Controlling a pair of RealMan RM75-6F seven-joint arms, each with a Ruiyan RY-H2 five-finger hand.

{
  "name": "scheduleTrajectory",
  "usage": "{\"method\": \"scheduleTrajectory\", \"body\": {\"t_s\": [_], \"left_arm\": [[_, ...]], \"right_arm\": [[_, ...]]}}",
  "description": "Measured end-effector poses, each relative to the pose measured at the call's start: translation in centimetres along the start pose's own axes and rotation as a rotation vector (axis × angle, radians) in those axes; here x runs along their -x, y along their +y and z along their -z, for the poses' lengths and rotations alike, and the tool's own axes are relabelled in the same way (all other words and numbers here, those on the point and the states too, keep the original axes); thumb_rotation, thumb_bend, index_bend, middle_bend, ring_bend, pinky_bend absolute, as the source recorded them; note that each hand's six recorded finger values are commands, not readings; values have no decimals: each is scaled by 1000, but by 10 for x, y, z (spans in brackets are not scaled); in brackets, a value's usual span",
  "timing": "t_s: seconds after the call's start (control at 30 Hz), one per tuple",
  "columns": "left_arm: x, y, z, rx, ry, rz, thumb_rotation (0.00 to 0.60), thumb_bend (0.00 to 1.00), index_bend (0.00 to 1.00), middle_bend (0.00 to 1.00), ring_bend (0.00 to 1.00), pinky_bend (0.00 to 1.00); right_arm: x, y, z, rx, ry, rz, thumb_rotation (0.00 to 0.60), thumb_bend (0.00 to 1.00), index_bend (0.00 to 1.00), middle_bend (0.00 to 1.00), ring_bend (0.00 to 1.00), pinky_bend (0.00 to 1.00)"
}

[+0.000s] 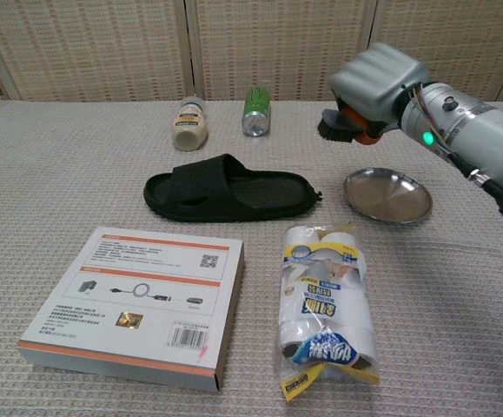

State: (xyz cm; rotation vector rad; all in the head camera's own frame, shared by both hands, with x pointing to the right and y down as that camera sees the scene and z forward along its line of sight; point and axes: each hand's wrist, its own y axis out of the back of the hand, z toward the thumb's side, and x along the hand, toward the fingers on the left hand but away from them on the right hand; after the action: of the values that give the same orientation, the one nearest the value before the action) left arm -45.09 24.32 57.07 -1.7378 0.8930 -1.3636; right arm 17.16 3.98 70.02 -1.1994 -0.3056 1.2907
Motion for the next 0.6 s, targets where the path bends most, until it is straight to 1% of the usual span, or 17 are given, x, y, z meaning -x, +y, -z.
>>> {"method": "scheduleTrajectory", "body": {"t_s": [0.1,0.3,0.43,0.6], "left_arm": [[0,-2,-2,-2,-6,10,600,461,0,0,0,197],[-1,-7,-6,-7,-19,34,600,460,0,0,0,200],[-2,-7,-7,-5,-24,32,600,460,0,0,0,201],[-1,-7,-7,-4,-26,34,600,459,0,0,0,201]], "right_arm": [[-17,-28,17,-36,-3,-62,600,388,891,723,648,881],[-28,-63,29,4,-24,-132,600,388,875,723,648,881],[-29,-78,22,12,-12,-157,600,388,864,723,648,881],[-28,-85,3,8,22,-164,600,388,787,723,629,881]]}}
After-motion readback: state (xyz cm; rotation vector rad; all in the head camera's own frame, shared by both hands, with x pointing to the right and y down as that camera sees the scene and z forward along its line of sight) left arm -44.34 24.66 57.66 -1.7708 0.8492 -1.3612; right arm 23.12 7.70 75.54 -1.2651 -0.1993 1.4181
